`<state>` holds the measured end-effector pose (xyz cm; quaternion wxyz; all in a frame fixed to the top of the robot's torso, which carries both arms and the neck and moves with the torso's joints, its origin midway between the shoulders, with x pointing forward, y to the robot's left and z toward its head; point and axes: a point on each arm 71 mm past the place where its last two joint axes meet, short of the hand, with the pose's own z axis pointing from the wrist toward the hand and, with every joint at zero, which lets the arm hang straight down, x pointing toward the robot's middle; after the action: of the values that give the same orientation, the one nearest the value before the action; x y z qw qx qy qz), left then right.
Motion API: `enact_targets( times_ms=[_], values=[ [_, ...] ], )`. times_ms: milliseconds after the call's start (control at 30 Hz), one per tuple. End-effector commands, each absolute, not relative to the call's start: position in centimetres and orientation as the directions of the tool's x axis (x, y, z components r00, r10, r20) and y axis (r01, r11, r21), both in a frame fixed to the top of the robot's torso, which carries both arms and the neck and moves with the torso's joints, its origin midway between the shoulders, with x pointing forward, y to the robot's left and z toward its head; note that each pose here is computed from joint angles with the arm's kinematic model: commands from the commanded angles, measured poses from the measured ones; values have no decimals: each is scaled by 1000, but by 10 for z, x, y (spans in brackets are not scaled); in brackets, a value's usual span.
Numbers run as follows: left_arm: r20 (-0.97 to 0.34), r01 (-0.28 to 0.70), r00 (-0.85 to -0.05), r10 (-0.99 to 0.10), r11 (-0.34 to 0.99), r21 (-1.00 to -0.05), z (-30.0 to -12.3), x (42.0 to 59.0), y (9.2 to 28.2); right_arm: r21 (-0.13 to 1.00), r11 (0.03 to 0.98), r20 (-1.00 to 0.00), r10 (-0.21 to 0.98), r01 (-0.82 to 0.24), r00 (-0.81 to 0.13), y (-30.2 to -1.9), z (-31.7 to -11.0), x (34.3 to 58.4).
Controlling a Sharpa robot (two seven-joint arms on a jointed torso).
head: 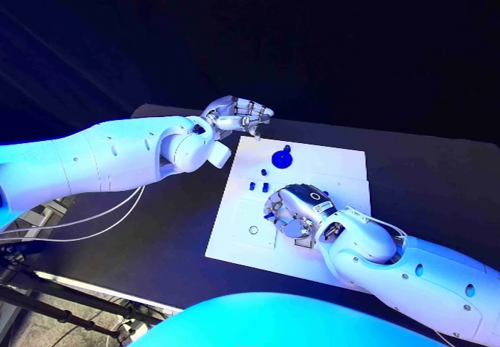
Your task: Assemble the parts on the task board
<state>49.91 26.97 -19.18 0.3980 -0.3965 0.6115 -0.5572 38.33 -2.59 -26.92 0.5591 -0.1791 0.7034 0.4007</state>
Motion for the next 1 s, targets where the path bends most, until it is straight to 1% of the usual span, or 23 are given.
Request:
enact_targets(
  times_ms=[33,367,567,833,1000],
  values=[
    [-35,-39,-380,-924,54,-998,-191,499,269,354,620,-934,194,-700,-300,-28,-270,382],
    [-35,-40,-380,-924,54,-998,-191,499,269,365,620,-931,254,-695,-263,-31,-266,381],
    [-35,-41,-380,-924,55,-998,-191,499,269,367,618,-930,267,-695,-254,-31,-265,379],
    [-34,-43,-383,-923,55,-998,-192,499,269,353,625,-936,238,-697,-260,-31,-265,377],
    [-34,-44,-382,-923,55,-998,-192,499,270,343,627,-939,195,-700,-285,-30,-268,375]
  ],
)
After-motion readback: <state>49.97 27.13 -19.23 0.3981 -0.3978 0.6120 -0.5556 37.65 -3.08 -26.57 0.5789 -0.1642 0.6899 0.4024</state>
